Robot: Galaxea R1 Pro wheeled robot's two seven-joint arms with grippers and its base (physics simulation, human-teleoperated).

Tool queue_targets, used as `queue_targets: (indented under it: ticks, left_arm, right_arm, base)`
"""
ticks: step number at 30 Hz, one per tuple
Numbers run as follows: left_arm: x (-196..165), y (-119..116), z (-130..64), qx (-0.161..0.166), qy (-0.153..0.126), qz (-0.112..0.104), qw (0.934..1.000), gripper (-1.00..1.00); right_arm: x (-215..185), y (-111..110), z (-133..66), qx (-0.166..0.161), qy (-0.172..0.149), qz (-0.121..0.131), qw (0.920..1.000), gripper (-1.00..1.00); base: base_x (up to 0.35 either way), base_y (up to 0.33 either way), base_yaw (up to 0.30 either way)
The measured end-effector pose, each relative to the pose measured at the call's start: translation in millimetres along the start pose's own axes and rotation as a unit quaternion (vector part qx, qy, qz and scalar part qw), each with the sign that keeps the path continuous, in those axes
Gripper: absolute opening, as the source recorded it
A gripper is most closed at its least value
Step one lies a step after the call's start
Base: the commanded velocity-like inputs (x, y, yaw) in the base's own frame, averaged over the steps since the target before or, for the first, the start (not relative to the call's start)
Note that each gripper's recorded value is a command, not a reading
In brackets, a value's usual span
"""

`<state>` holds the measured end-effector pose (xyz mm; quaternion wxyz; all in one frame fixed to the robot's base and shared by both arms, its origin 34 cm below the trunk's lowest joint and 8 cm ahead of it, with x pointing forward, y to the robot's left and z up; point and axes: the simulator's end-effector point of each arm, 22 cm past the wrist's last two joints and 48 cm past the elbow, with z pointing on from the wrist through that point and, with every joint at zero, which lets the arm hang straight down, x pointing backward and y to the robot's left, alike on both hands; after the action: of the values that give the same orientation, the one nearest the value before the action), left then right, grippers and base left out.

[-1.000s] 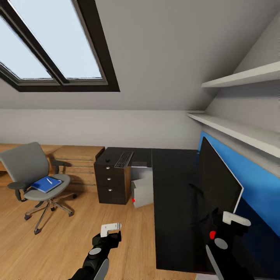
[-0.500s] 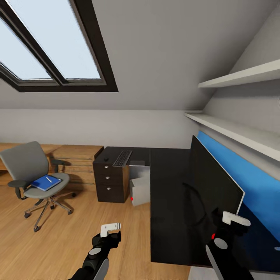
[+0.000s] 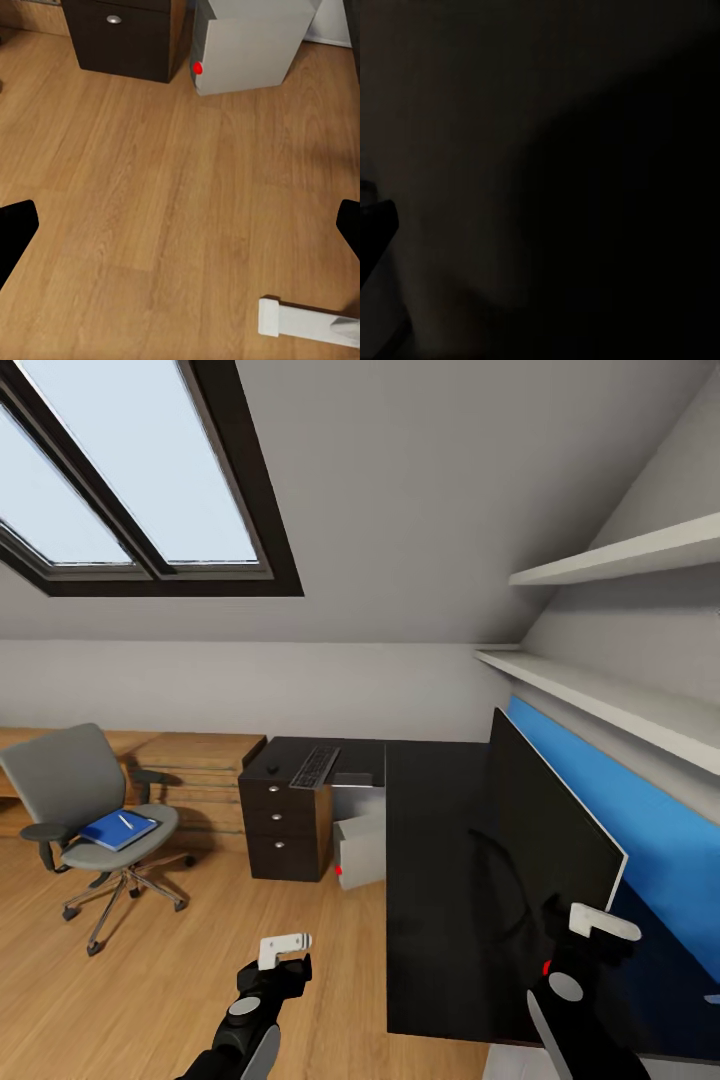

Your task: In the bedroom, organize the workspace by keeping the computer under the desk, ensuring the monitor is on the desk, placing the keyboard on the desk next to the monitor, placing the mouse on the desk next to the keyboard, moving the folder from the swivel chair onto the desk next to the mouse, stacking the notebook on top of the folder with the pen on top of the notebook, and positioning the swivel chair next to the desk.

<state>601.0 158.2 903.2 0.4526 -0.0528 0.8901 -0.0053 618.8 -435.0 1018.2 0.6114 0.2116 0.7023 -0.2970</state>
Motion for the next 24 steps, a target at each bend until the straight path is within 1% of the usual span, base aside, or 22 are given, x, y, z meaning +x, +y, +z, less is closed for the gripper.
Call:
queue_targets:
  ticks: [11, 24]
  left_arm:
    - [-0.2, 0.2, 0.0, 0.0, 0.0, 0.0, 1.0, 1.0]
    - [-0.3, 0.3, 0.0, 0.0, 0.0, 0.0, 1.0, 1.0]
  right_arm:
    - [-2.5, 1.2, -0.6, -0.001, -0.006, 0.006, 1.0, 1.0]
    - [-2.8, 0.9, -0.3, -0.001, -0.007, 0.006, 1.0, 1.0]
  base:
    - [0.0, 0.0, 0.0]
    - [-0.006, 0.0, 0.0]
